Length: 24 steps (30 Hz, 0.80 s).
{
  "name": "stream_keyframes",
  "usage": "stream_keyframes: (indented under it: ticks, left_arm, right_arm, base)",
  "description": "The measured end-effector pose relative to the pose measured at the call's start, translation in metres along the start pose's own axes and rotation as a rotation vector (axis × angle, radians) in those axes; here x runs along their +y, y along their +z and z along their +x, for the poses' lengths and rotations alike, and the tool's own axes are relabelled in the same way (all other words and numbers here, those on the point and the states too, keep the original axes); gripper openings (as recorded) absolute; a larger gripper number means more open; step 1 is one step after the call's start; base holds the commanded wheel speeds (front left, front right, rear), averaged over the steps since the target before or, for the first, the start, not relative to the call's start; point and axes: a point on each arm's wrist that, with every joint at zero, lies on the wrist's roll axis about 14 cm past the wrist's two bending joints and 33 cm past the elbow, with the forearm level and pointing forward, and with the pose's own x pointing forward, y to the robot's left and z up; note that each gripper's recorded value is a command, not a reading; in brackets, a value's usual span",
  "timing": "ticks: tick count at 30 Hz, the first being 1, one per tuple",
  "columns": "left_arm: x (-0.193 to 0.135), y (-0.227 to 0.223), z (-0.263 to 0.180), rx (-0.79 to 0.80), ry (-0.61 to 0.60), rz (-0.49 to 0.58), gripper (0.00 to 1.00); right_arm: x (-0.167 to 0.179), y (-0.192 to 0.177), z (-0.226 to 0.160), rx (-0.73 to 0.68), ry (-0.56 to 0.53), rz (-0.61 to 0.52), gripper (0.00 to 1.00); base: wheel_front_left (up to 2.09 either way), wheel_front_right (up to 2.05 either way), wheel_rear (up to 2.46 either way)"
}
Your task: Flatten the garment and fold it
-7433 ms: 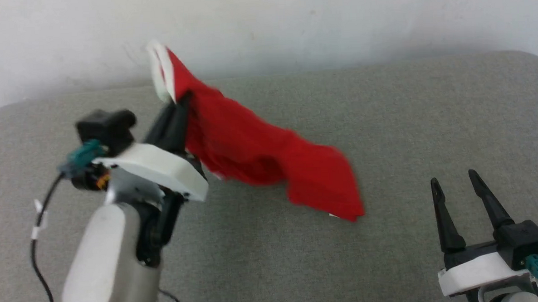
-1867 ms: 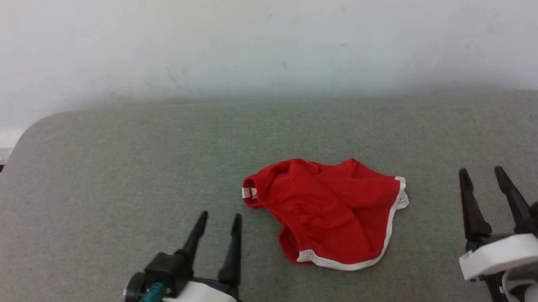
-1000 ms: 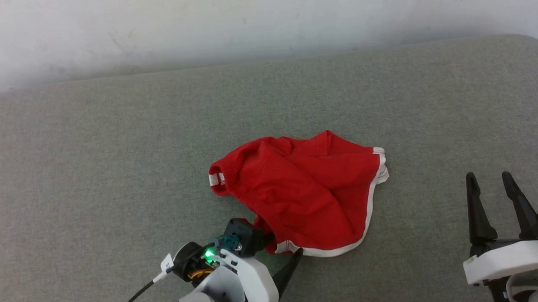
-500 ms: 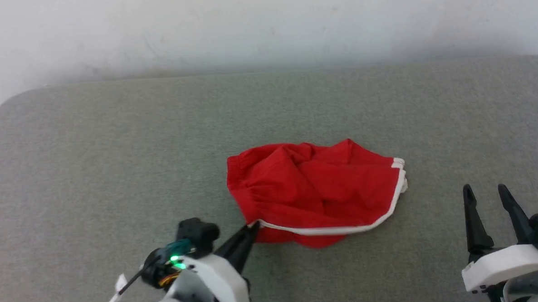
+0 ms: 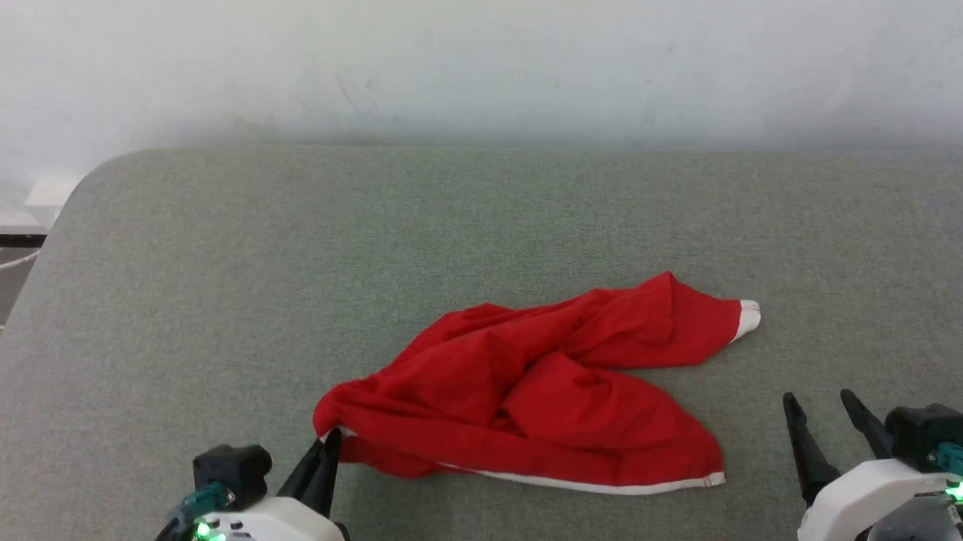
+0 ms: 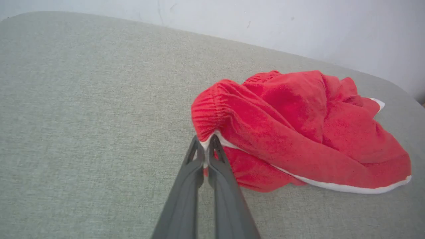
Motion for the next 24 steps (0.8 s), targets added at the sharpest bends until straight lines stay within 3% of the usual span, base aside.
stream_keyframes:
  ticks: [1,2,3,8,12,24]
  left_arm:
    - [0.005,-0.004,-0.001,0.007,0.013,0.007,0.33]
    - [0.007,-0.007,-0.002,0.014,0.02,0.012,0.91]
    - [0.008,-0.011,-0.003,0.021,0.025,0.01,1.0]
    - [0.011,-0.013,-0.006,-0.014,0.049,-0.005,1.0]
    - [0.017,0.011,-0.011,-0.157,0.085,0.004,1.0]
    - [0.021,0.062,-0.029,-0.393,0.154,0.056,1.0]
  right_arm:
    - [0.002,-0.001,0.001,0.009,0.007,-0.002,1.0]
    - [0.005,-0.002,0.002,0.016,0.014,-0.003,1.0]
    - [0.008,-0.004,0.002,0.026,0.025,-0.006,1.0]
    - [0.036,-0.002,0.005,0.045,0.107,-0.005,1.0]
    - [0.063,0.0,0.006,0.079,0.196,-0.031,1.0]
    - [0.115,-0.023,0.029,0.38,0.409,-0.248,1.0]
  base:
    - [0.0,0.0,0.0]
    - [0.0,0.0,0.0]
    - [0.0,0.0,0.0]
    - [0.0,0.0,0.0]
    - [0.0,0.0,0.0]
    - [0.0,0.0,0.0]
